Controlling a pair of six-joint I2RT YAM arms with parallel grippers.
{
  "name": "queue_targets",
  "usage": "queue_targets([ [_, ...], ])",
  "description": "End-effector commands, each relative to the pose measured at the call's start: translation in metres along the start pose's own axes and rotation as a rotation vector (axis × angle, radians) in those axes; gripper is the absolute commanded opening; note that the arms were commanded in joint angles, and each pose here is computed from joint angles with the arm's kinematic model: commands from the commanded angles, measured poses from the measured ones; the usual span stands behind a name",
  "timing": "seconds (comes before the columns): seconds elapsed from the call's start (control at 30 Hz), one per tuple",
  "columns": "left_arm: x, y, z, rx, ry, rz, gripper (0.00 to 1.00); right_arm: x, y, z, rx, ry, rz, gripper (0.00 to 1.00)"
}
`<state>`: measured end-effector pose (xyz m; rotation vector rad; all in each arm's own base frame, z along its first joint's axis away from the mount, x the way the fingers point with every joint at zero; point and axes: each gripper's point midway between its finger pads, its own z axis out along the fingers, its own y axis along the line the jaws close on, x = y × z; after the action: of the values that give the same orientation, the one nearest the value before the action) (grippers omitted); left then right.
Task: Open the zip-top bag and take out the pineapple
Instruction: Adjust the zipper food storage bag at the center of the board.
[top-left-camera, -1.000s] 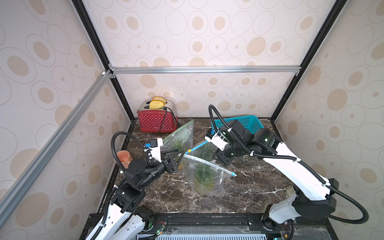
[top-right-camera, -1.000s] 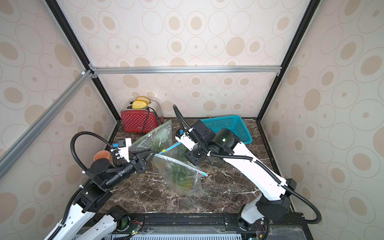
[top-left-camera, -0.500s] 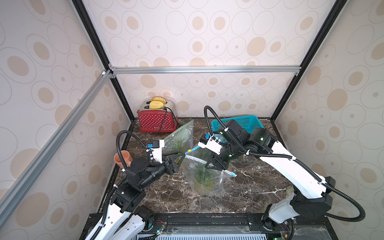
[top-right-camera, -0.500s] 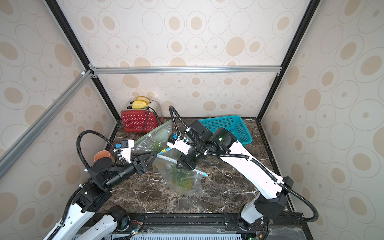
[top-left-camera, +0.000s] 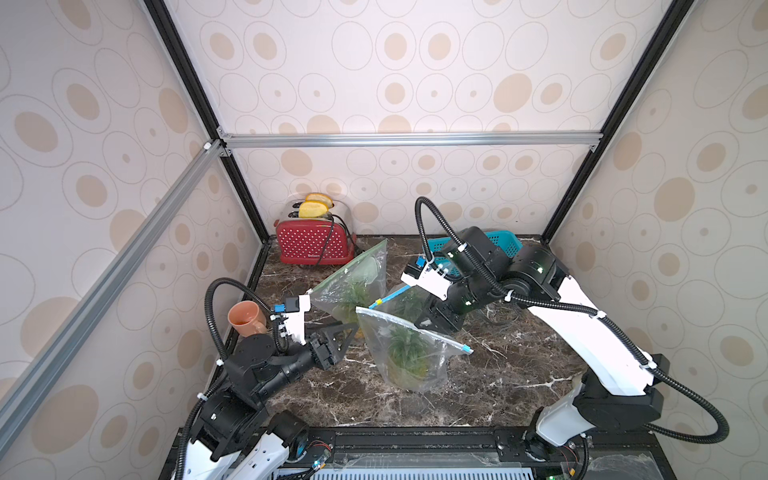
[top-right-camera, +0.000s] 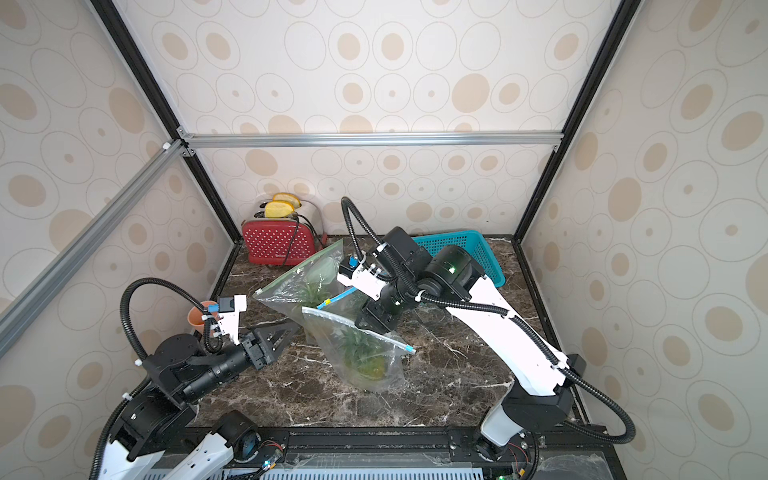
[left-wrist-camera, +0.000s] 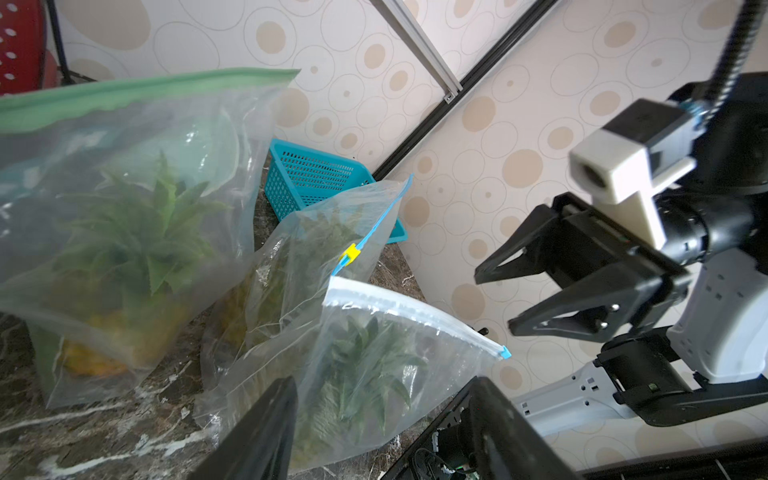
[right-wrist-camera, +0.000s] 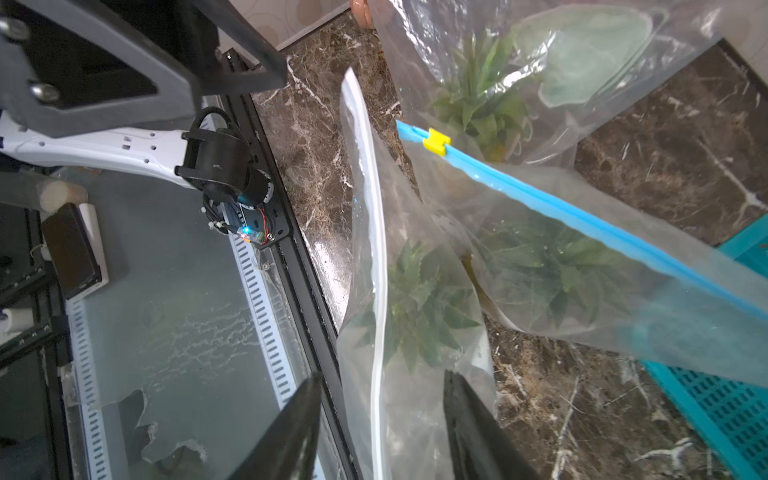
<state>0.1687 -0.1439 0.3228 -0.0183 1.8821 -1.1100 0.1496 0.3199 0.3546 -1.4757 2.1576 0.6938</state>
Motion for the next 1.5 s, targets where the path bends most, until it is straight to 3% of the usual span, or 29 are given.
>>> queue_targets([
  [0.0, -0.001, 0.013, -0.008, -0.064, -0.037, -0.024, 0.69, 0.032, 0.001, 0.028, -0.044, 0.195, 0.048, 0.54],
  [0.27, -0.013, 0.03, 0.003, -0.18, -0.049, 0.062, 0.69, 0.055, 0.006, 0.071, -0.034, 0.242, 0.119, 0.59],
  [0.37, -0.018, 0.027, 0.007, -0.177, -0.053, 0.089, 0.69, 0.063, -0.003, 0.089, 0.029, 0.278, 0.142, 0.58],
  [0.4, -0.019, 0.025, 0.007, -0.171, -0.056, 0.098, 0.7, 0.065, -0.007, 0.094, 0.054, 0.292, 0.154, 0.54],
  [0.5, -0.019, 0.025, 0.006, -0.167, -0.066, 0.105, 0.7, 0.063, -0.013, 0.102, 0.084, 0.271, 0.213, 0.16],
  [0.6, -0.021, 0.026, 0.0, -0.17, -0.089, 0.115, 0.71, 0.058, -0.014, 0.092, 0.111, 0.195, 0.283, 0.01],
  [0.93, -0.021, 0.024, -0.007, -0.162, -0.102, 0.147, 0.73, 0.071, -0.037, 0.051, 0.367, 0.028, 0.643, 0.0],
  [1.17, -0.017, 0.025, -0.005, -0.153, -0.094, 0.151, 0.74, 0.072, -0.032, 0.029, 0.53, -0.064, 0.74, 0.0],
  [1.47, -0.015, 0.024, -0.002, -0.135, -0.083, 0.158, 0.76, 0.089, -0.026, 0.007, 0.627, -0.181, 0.854, 0.0],
])
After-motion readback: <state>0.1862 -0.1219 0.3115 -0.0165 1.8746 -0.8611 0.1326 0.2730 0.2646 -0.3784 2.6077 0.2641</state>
